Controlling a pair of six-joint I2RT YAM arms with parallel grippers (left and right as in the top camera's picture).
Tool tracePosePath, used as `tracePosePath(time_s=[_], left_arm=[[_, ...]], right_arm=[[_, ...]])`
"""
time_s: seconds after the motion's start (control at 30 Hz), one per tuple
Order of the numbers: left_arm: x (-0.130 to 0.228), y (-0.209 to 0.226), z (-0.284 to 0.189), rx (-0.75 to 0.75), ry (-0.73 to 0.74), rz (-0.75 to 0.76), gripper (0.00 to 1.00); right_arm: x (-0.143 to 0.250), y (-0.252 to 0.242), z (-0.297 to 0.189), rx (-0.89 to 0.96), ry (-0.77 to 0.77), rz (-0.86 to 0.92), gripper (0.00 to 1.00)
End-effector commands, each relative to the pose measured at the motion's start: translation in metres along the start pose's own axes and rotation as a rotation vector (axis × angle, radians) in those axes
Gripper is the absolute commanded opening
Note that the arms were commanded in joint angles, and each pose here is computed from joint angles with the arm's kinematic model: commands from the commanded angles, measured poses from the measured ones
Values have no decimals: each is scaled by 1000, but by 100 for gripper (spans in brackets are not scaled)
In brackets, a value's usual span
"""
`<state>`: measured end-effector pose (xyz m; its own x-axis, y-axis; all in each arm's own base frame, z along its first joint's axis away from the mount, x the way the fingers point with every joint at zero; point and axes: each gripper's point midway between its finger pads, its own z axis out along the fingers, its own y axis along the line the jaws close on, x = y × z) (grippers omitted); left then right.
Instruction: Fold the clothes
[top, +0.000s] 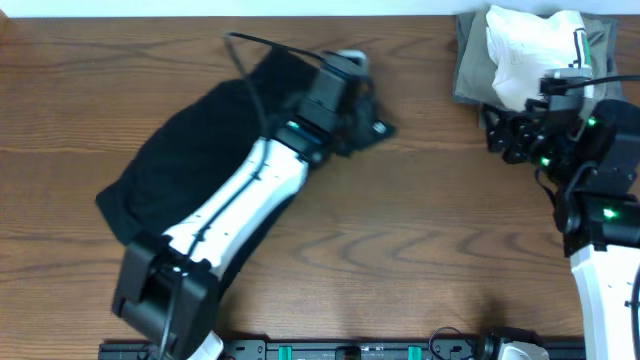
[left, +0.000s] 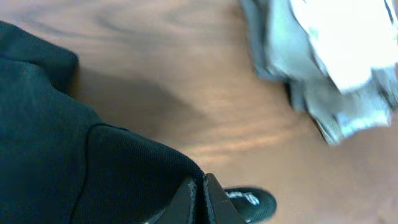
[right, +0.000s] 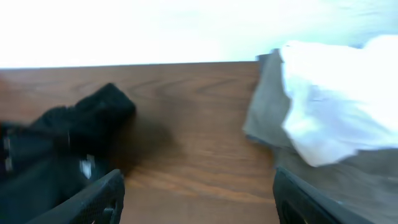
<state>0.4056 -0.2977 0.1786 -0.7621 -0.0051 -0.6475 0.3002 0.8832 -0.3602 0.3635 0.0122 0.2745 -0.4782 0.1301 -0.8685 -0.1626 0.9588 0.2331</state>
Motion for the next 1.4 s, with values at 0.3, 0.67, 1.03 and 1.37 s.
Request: tracePosePath(time_s=[0.3, 0.67, 1.03, 1.37], left_arm=[[72, -93, 20, 137, 124, 113, 11], [-2, -43, -34, 89, -22, 10, 81], [-43, 130, -135, -226, -83, -258, 84], [13, 214, -154, -420, 126, -423, 88]], right_arm=[[-17, -23, -19, 79, -57, 53, 75], [-17, -22, -18, 68, -58, 53, 79], [0, 24, 36, -218, 30, -57, 90], [36, 88, 125, -362, 192, -234, 93]])
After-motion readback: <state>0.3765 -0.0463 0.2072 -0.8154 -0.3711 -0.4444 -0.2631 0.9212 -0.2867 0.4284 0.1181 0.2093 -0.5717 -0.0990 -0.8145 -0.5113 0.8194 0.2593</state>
